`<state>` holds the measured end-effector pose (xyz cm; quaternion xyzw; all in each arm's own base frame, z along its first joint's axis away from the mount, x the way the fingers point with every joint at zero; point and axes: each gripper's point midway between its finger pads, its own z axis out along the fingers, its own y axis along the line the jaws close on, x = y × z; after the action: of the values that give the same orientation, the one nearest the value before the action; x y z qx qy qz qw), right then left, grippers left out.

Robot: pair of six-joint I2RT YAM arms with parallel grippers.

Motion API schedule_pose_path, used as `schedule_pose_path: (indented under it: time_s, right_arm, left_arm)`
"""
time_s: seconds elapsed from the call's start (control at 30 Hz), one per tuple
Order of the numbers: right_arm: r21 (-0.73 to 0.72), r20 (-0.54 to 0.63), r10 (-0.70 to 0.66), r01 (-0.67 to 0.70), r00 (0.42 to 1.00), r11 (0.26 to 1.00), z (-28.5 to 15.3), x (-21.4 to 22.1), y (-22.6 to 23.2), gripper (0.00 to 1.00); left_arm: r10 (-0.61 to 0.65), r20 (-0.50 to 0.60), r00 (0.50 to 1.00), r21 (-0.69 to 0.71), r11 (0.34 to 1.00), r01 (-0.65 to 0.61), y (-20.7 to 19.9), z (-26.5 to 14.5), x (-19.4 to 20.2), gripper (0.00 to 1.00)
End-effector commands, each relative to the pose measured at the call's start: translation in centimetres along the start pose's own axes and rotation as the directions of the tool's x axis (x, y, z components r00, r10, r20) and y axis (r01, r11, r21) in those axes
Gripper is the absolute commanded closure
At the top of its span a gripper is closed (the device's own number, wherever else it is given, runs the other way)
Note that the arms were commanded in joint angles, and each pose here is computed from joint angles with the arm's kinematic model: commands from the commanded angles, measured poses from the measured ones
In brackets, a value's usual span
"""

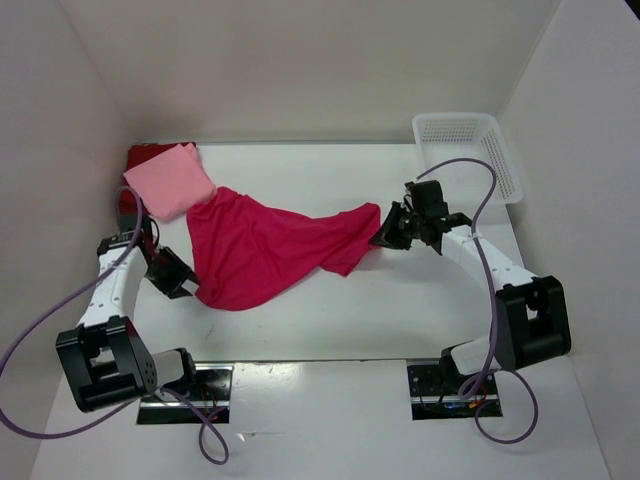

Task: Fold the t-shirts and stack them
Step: Flatten out the tshirt

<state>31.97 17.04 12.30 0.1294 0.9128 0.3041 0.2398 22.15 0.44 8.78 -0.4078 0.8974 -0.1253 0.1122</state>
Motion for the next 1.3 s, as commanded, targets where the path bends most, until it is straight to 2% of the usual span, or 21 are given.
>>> schedule_pose_path:
  time_s: [0.0, 0.03, 0.13, 0.23, 0.3, 0.37, 0.43, 0.47, 0.5, 0.53, 0.63, 0.73, 0.8, 0.87, 0.9, 0.97, 1.03, 1.17, 1.27]
  right_arm:
    - [-0.018, 0.001, -0.026, 0.026, 1.0, 1.0, -1.0, 0.6, 0.6, 0.96]
    - [-0.031, 0.002, -0.029, 0.029, 1.0, 0.999, -1.0, 0.5, 0.8, 0.96]
    - [-0.031, 0.002, -0.029, 0.029, 1.0, 0.999, -1.0, 0.5, 0.8, 0.96]
    - [-0.031, 0.002, -0.029, 0.029, 1.0, 0.999, -1.0, 0.5, 0.8, 0.96]
    - [-0.036, 0.009, -0.042, 0.042, 0.999, 0.998, -1.2, 0.4, 1.0, 0.96]
    - [-0.036, 0.009, -0.042, 0.042, 0.999, 0.998, -1.2, 0.4, 1.0, 0.96]
    - [-0.036, 0.009, -0.042, 0.042, 0.999, 0.998, -1.2, 0.4, 1.0, 0.96]
    - [-0.036, 0.009, -0.042, 0.042, 0.999, 0.998, -1.2, 0.4, 1.0, 0.96]
    - [-0.036, 0.009, -0.042, 0.042, 0.999, 0.998, -1.2, 0.4, 1.0, 0.96]
    - [-0.041, 0.016, -0.045, 0.045, 0.999, 0.998, -1.3, 0.1, 1.2, 0.96]
    - [-0.047, 0.023, -0.048, 0.049, 0.999, 0.998, -1.3, 0.0, 1.4, 0.96]
    - [-0.047, 0.023, -0.048, 0.049, 0.999, 0.998, -1.3, 0.0, 1.4, 0.96]
    - [-0.047, 0.023, -0.048, 0.049, 0.999, 0.998, -1.0, -0.1, 1.3, 0.96]
    - [-0.047, 0.023, -0.039, 0.04, 0.999, 0.998, -1.0, -0.1, 1.4, 0.96]
    - [-0.047, 0.023, -0.039, 0.04, 0.999, 0.998, -1.0, -0.1, 1.4, 0.96]
    - [-0.052, 0.029, -0.042, 0.043, 0.999, 0.998, -1.2, -0.4, 1.6, 0.96]
    - [-0.057, 0.036, -0.045, 0.047, 0.998, 0.997, -1.1, -0.6, 1.8, 0.96]
    - [-0.052, 0.029, -0.042, 0.043, 0.999, 0.998, -0.9, -0.5, 1.6, 0.96]
    - [-0.057, 0.036, -0.045, 0.047, 0.998, 0.997, -0.9, -0.6, 1.7, 0.96]
  left_arm:
    - [-0.084, 0.005, 0.996, -0.04, 0.996, 0.084, 1.1, -1.3, 0.5, 0.57]
    - [-0.103, 0.008, 0.995, -0.04, 0.994, 0.103, 1.2, -1.3, 0.4, 0.67]
    - [-0.181, 0.018, 0.983, 0.0, 0.983, 0.181, 0.6, -0.5, -0.6, 0.84]
    - [-0.241, -0.02, 0.97, 0.06, 0.968, 0.242, -0.1, 1.4, -1.3, 0.83]
    - [-0.252, -0.047, 0.967, 0.092, 0.963, 0.255, -0.8, 1.9, -1.4, 0.68]
    - [-0.253, -0.011, 0.967, 0.059, 0.965, 0.254, -0.3, 2.6, -2.5, 0.66]
    - [-0.25, -0.022, 0.968, 0.034, 0.968, 0.25, 0.2, 3.4, -2.5, 0.65]
    - [-0.253, -0.032, 0.967, 0.025, 0.967, 0.254, 0.3, 3.9, -2.6, 0.66]
    - [-0.256, -0.039, 0.966, 0.018, 0.966, 0.257, 0.5, 4.0, -2.2, 0.76]
    - [-0.258, -0.046, 0.965, 0.012, 0.966, 0.259, 0.7, 4.2, -1.9, 0.79]
    - [-0.254, -0.053, 0.966, -0.013, 0.967, 0.253, 1.4, 4.6, -1.3, 0.84]
    - [-0.257, -0.054, 0.965, -0.03, 0.966, 0.255, 1.9, 4.9, -1.0, 0.77]
    - [-0.25, -0.049, 0.967, -0.052, 0.967, 0.248, 2.2, 4.9, -0.8, 0.63]
    - [-0.254, -0.05, 0.966, -0.076, 0.965, 0.25, 2.5, 4.7, -0.7, 0.55]
    - [-0.26, -0.035, 0.965, -0.076, 0.964, 0.256, 2.5, 4.5, -0.9, 0.46]
    - [-0.27, -0.033, 0.962, -0.09, 0.96, 0.266, 2.8, 4.5, -0.8, 0.41]
    - [-0.269, -0.034, 0.963, -0.078, 0.961, 0.266, 2.5, 4.8, -1.0, 0.43]
    - [-0.29, -0.084, 0.953, -0.088, 0.955, 0.283, 2.8, 6.5, -0.4, 0.57]
    - [-0.29, -0.082, 0.954, -0.086, 0.955, 0.283, 2.7, 7.1, -0.7, 0.62]
